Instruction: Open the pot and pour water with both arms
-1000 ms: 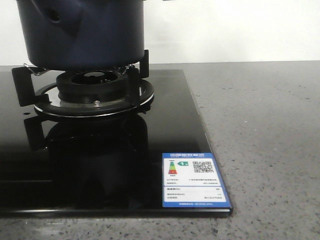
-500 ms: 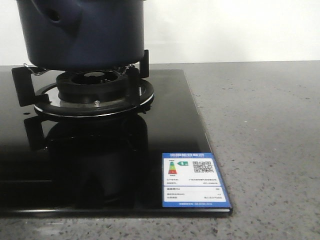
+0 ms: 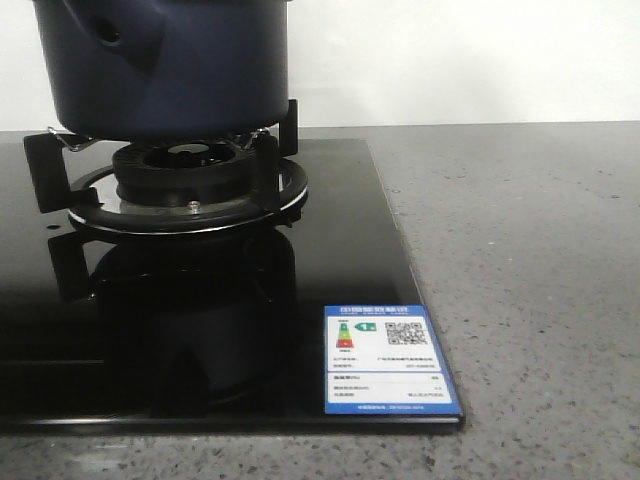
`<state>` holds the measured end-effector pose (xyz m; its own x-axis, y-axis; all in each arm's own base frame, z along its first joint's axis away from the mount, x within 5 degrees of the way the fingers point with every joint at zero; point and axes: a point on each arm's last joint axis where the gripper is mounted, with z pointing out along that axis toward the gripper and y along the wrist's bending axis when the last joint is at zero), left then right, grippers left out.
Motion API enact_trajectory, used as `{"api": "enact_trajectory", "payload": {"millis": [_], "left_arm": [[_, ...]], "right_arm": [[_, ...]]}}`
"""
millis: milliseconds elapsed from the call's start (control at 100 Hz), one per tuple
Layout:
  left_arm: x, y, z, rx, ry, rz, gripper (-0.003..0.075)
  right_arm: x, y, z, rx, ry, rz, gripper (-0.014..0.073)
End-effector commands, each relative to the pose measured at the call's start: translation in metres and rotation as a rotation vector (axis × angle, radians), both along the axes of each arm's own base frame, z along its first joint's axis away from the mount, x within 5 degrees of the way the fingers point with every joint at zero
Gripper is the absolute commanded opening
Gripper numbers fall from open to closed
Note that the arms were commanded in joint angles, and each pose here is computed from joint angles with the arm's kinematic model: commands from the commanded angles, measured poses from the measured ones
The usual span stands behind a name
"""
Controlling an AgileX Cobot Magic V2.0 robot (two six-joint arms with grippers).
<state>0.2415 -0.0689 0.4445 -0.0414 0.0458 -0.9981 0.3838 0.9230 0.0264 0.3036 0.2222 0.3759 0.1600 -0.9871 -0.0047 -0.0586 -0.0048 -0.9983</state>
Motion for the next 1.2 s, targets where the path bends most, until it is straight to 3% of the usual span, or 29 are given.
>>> {"api": "enact_trajectory", "payload": {"millis": [0,240,400,600,840,1020,1190], "left_arm": [[-0.009,0.008,0.027,-0.066,-0.119,0.059,0.0317],[-0.009,0.008,0.027,-0.065,-0.117,0.056,0.0317],[-0.009,0.008,0.027,-0.065,-0.117,0.056,0.0317],[-0.009,0.008,0.027,-0.065,-0.116,0.056,0.0317],[-0.009,0.007,0.027,-0.071,-0.115,0.055,0.0317],[-0.009,0.007,0.027,-0.073,-0.114,0.055,0.0317],[-0.009,0.007,0.027,-0.077,-0.113,0.054,0.0317]], "right_arm": [[-0.015,-0.020,0.043,0.255,-0.101,-0.075,0.0461],[-0.037,-0.066,0.070,0.964,0.010,-0.124,0.0456],[-0.050,-0.106,0.060,1.153,0.042,-0.147,0.0456],[-0.073,-0.147,0.032,1.282,0.079,-0.173,0.0456],[-0.096,-0.174,-0.012,1.402,0.142,-0.194,0.0456],[-0.099,-0.180,-0.051,1.388,0.178,-0.270,0.0456],[-0.091,-0.179,-0.072,1.367,0.219,-0.339,0.0456]]}}
